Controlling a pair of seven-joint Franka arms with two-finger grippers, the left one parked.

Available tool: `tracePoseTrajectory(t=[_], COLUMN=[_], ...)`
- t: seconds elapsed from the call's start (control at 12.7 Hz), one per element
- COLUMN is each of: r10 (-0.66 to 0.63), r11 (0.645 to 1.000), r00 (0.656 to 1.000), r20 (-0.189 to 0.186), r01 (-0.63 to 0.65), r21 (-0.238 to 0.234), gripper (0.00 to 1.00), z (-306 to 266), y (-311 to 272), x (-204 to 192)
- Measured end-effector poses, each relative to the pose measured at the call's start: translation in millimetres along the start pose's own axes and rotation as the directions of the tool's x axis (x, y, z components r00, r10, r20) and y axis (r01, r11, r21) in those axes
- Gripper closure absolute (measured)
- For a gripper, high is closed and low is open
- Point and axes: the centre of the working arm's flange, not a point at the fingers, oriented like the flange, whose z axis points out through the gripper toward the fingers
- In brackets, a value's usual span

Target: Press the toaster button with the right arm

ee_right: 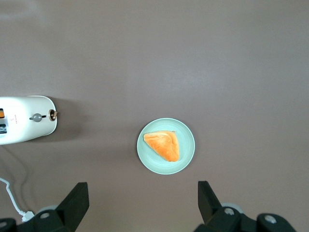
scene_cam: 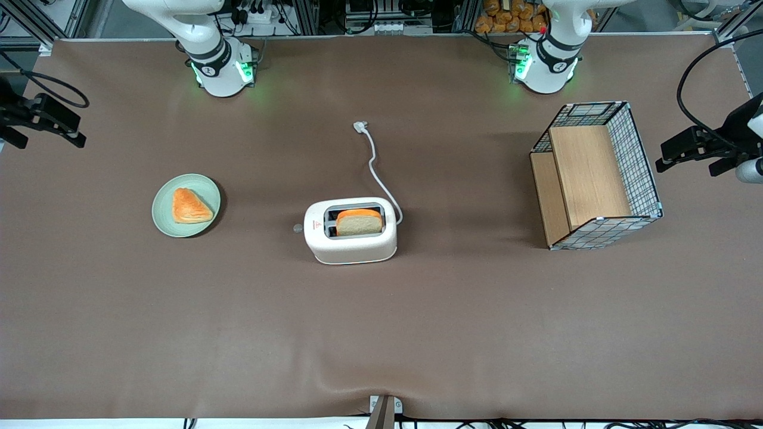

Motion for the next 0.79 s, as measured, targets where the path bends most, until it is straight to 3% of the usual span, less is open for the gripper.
tracePoseTrajectory(t=[0.79], r10=[0.009], r11=[1.0], r00=[1.0], r20=[0.004], r01=[-0.009], r21=[0.0], gripper=[0.0], z=[2.0], y=[5.6], x=[1.1])
